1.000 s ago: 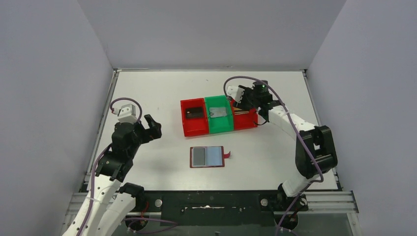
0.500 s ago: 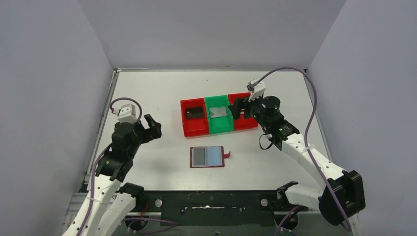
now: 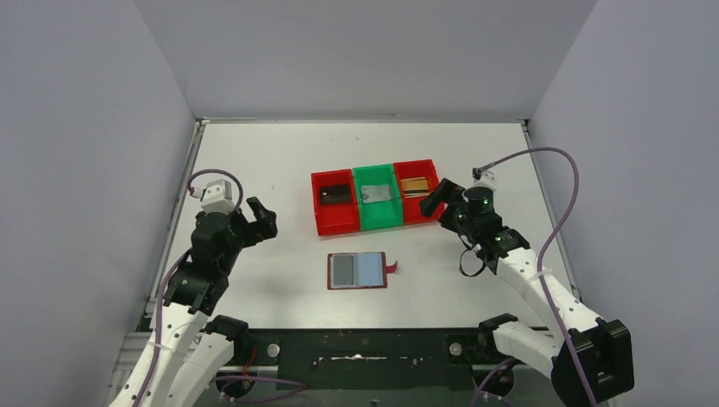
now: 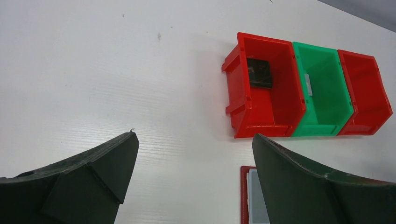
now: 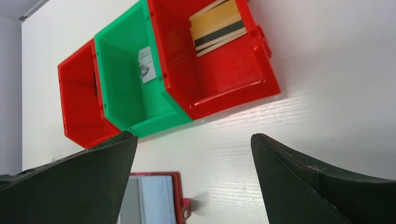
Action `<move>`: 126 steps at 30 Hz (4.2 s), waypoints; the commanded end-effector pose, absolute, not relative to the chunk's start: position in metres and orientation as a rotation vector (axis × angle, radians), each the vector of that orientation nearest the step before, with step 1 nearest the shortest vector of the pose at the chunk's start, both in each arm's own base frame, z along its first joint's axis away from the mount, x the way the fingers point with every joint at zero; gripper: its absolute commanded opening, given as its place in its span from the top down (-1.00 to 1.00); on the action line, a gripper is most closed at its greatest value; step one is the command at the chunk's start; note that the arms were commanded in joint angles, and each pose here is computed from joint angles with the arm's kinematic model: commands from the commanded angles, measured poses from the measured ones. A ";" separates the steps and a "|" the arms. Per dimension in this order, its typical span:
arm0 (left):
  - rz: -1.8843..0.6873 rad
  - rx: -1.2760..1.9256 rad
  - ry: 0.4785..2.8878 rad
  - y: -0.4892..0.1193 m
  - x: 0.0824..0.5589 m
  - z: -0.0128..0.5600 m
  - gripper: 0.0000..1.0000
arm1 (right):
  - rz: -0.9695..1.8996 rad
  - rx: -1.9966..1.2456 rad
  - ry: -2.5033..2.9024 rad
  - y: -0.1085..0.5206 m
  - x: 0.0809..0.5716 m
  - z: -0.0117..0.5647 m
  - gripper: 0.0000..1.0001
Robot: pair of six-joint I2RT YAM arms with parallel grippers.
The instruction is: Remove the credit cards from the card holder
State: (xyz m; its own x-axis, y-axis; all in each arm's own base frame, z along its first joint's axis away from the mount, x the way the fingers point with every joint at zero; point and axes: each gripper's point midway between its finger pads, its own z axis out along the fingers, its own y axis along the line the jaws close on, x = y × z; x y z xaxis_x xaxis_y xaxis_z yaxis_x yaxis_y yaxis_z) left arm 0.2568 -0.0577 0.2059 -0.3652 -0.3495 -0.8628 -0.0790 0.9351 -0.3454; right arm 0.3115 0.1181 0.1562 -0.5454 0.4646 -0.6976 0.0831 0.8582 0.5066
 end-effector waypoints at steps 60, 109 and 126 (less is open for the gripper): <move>-0.222 -0.422 1.843 -0.037 0.259 0.223 -0.91 | 0.017 -0.042 2.522 0.341 0.212 0.017 0.16; -1.234 -0.232 2.225 -0.202 0.216 0.118 -0.42 | 1.199 0.142 2.317 0.364 0.219 0.070 1.00; -1.292 -0.112 2.309 -0.245 0.208 0.097 -0.02 | 1.205 0.175 2.323 0.355 0.219 0.065 0.95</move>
State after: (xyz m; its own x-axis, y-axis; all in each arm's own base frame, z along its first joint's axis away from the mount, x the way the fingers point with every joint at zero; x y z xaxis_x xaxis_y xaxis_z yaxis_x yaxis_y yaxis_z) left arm 0.1938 -0.2268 0.0678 -0.9021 -0.3018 -0.3085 0.0594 0.6213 -0.7814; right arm 0.2087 0.3485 0.0414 -0.8844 0.3000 -0.3576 -0.0814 0.6552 0.7510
